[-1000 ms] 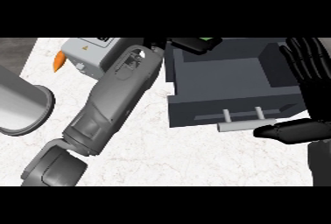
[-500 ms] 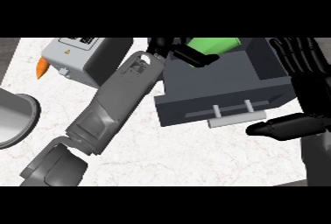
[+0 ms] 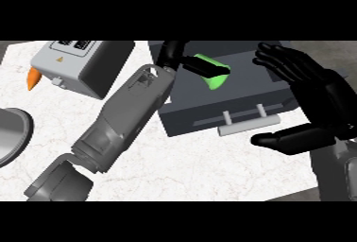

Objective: Pick up the cup, place it into the drawer and close the drawer

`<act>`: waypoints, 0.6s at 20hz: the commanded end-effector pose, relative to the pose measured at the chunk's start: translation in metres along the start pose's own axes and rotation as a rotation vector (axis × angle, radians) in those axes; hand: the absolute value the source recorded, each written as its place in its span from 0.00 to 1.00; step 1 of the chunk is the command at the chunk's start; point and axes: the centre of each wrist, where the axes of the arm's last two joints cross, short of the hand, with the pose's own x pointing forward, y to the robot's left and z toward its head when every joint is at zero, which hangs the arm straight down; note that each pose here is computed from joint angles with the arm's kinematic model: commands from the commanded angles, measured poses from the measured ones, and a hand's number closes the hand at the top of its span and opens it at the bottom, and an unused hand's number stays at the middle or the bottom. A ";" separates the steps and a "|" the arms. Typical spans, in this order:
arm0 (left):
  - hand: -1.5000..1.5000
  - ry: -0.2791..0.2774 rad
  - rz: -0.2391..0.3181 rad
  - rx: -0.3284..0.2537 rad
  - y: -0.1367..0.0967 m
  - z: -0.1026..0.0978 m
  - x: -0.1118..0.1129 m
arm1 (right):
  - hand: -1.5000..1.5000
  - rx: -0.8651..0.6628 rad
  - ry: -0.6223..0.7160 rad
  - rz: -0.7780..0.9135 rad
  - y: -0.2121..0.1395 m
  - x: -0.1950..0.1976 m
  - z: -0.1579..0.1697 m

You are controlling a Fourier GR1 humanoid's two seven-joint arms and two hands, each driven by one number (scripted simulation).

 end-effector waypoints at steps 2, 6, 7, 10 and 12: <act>0.00 -0.096 0.176 -0.004 -0.002 -0.001 0.011 | 1.00 0.265 -0.020 -0.098 0.026 -0.002 -0.011; 0.00 -0.162 0.215 0.073 -0.001 -0.003 0.013 | 1.00 0.414 0.129 -0.020 0.019 -0.008 -0.002; 0.00 -0.175 0.227 0.097 0.000 -0.002 0.012 | 1.00 0.476 0.183 0.039 0.016 -0.004 0.003; 0.00 -0.167 0.221 0.137 0.001 -0.001 0.007 | 1.00 0.546 0.276 0.155 0.015 -0.003 0.006; 0.00 -0.163 0.228 0.137 -0.005 -0.012 0.033 | 0.00 0.527 0.355 0.240 0.008 -0.006 0.013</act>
